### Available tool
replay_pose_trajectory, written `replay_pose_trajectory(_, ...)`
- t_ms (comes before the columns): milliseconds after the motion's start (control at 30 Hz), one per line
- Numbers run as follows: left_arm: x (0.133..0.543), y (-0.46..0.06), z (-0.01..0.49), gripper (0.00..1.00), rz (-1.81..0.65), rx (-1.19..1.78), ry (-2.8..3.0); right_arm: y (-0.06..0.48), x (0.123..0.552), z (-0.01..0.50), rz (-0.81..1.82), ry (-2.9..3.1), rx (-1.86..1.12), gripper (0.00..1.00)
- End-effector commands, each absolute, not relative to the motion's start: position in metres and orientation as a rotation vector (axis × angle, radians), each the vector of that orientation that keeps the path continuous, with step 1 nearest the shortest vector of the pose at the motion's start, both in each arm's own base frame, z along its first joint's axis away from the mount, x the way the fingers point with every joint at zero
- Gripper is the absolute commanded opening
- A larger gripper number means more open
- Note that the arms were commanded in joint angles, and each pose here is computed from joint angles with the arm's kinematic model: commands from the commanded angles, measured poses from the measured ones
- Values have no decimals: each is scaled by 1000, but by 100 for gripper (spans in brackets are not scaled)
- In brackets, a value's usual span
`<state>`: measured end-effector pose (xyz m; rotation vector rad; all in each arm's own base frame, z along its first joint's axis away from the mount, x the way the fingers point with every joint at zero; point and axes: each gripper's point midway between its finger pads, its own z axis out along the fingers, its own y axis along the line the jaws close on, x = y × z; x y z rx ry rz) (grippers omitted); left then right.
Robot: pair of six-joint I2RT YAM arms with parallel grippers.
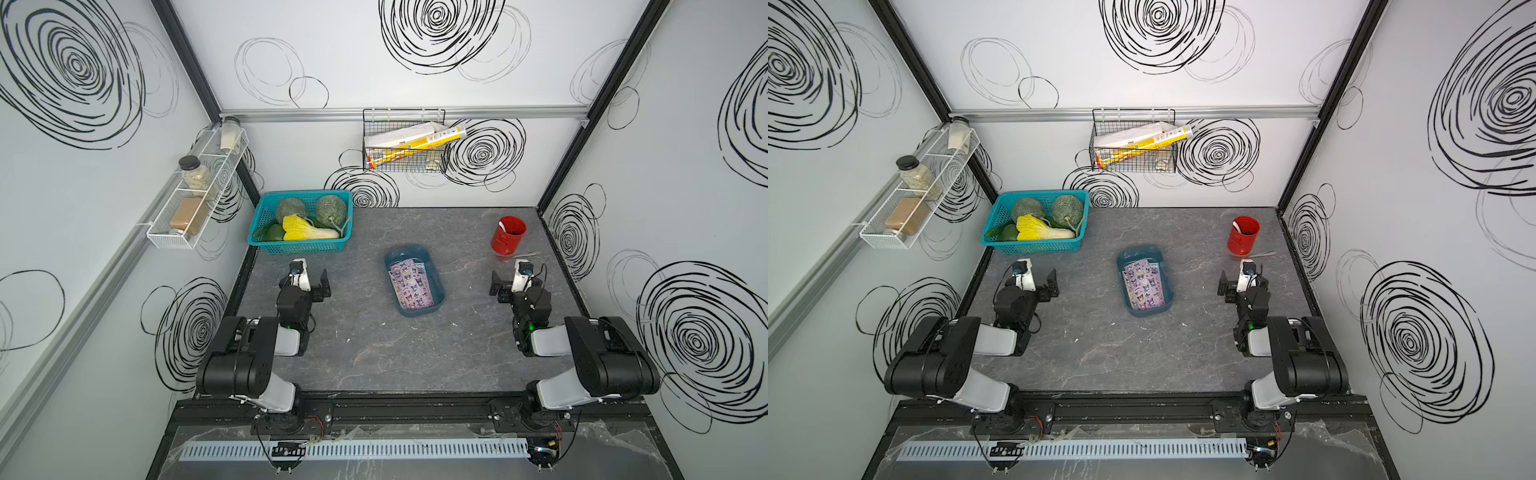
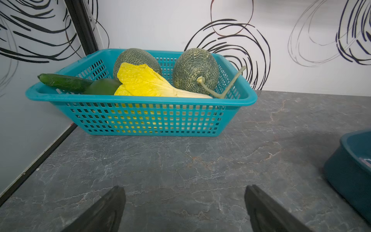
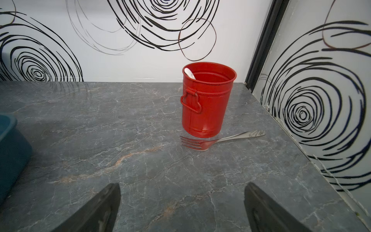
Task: Take the stickers out of the storage box
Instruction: Pick up the sticker from the storage box.
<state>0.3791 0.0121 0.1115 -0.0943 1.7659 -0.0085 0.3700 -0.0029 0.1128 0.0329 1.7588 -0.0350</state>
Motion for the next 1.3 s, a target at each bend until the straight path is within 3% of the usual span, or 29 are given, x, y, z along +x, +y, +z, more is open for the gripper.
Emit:
replay_pose_trajectory(0, 383, 12, 125, 99, -15, -98, 1717, -3, 371, 121, -38, 1729, 25, 100)
replay_pose_trajectory(1033, 385, 11, 125, 99, -31, -86, 1725, -3, 370, 123, -39, 1723, 29, 100)
replay_pose_trajectory(1167, 398, 9, 137, 99, -35, -82, 1784, -23, 384, 137, -86, 1815, 188, 100)
replay_pose_trajectory(1267, 413, 19, 157, 99, -65, -238, 1863, -37, 400, 145, -132, 1955, 320, 100)
